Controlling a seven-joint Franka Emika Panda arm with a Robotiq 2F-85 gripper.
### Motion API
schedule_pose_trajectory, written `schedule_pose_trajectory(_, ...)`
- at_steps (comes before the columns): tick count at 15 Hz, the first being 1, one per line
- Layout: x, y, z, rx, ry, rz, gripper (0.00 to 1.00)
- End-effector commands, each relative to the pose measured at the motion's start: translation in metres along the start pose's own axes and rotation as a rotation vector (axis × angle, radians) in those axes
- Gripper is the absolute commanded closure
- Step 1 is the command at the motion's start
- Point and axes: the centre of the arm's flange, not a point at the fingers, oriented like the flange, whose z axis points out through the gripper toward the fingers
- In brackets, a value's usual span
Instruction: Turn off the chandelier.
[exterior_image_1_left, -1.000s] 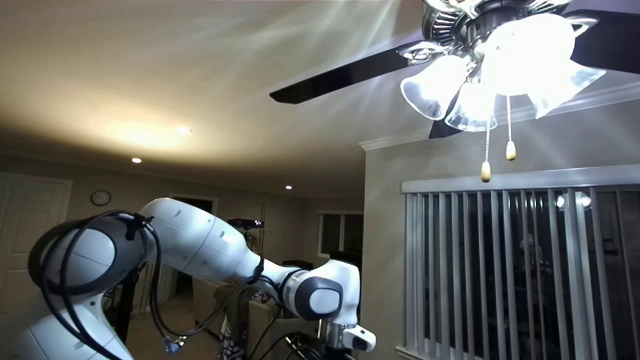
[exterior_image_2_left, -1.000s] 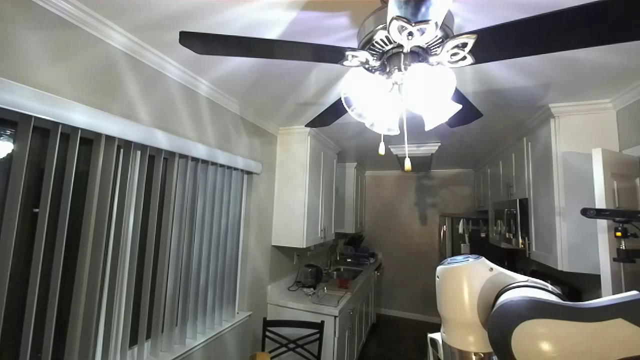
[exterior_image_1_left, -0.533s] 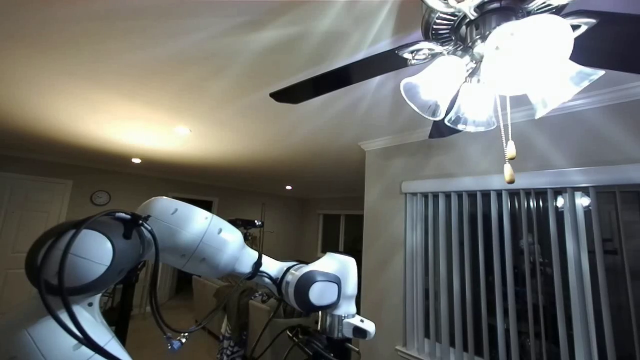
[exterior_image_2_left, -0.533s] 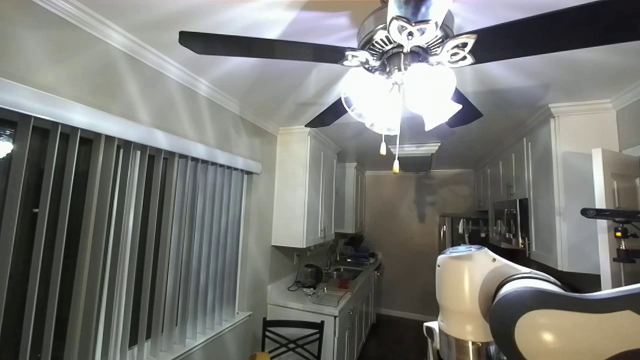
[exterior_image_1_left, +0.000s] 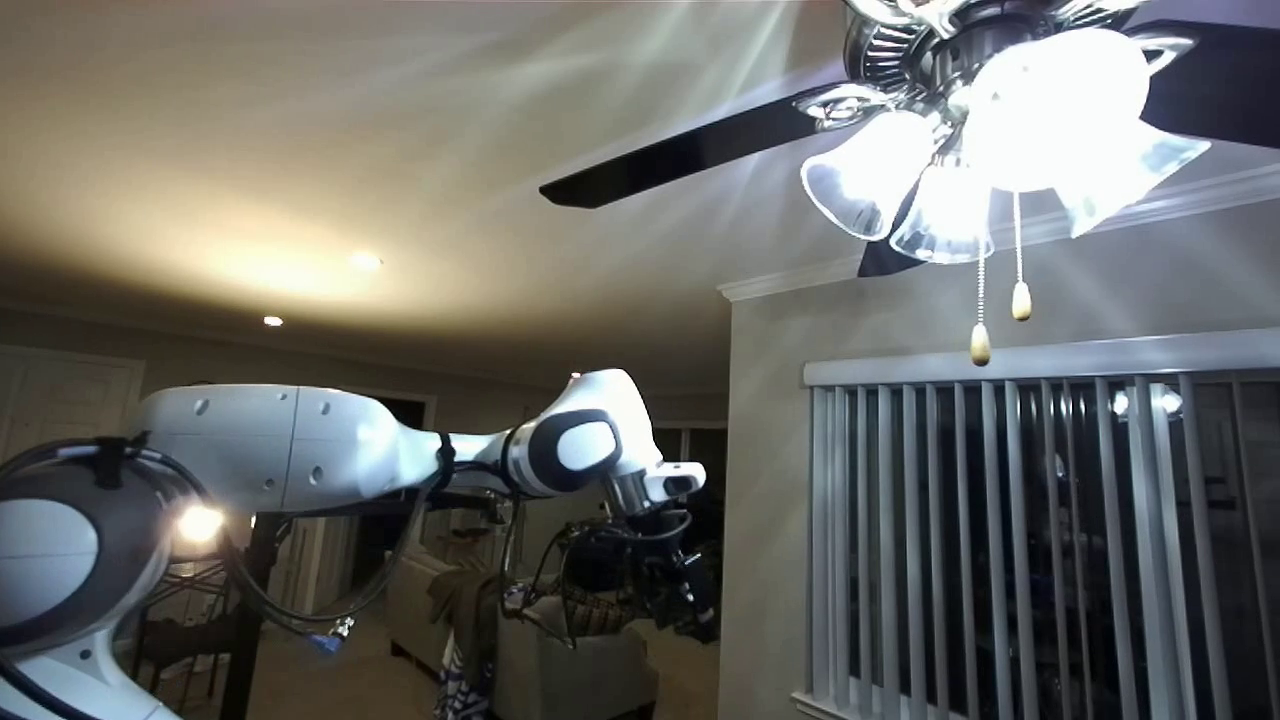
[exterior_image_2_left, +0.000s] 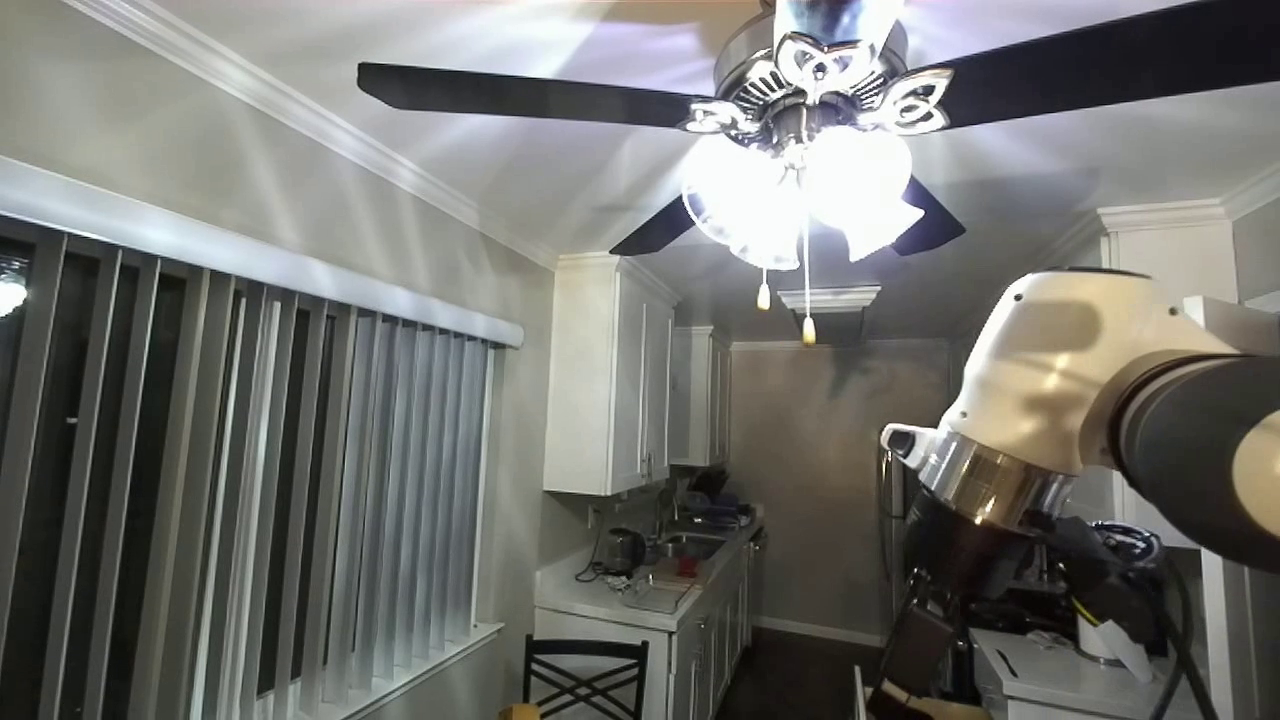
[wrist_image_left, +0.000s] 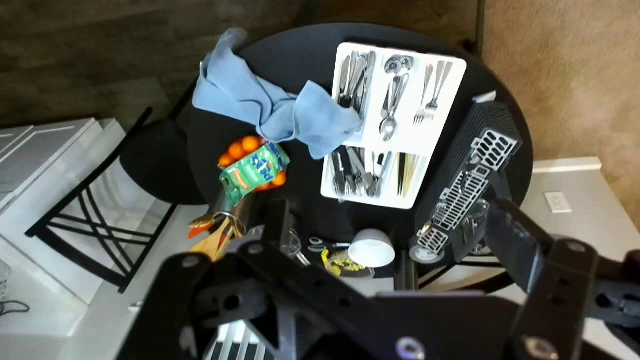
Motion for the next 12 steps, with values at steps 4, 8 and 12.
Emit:
schedule_pose_trajectory(4, -0.001, 0.002, -0.007, -0.008, 0.018, 0.007, 0.00)
schedule_pose_trajectory(8, -0.001, 0.002, -0.005, -0.008, 0.016, 0.007, 0.00)
schedule_pose_trajectory(12, 0.013, 0.010, -0.035, -0.040, 0.108, 0.048, 0.00)
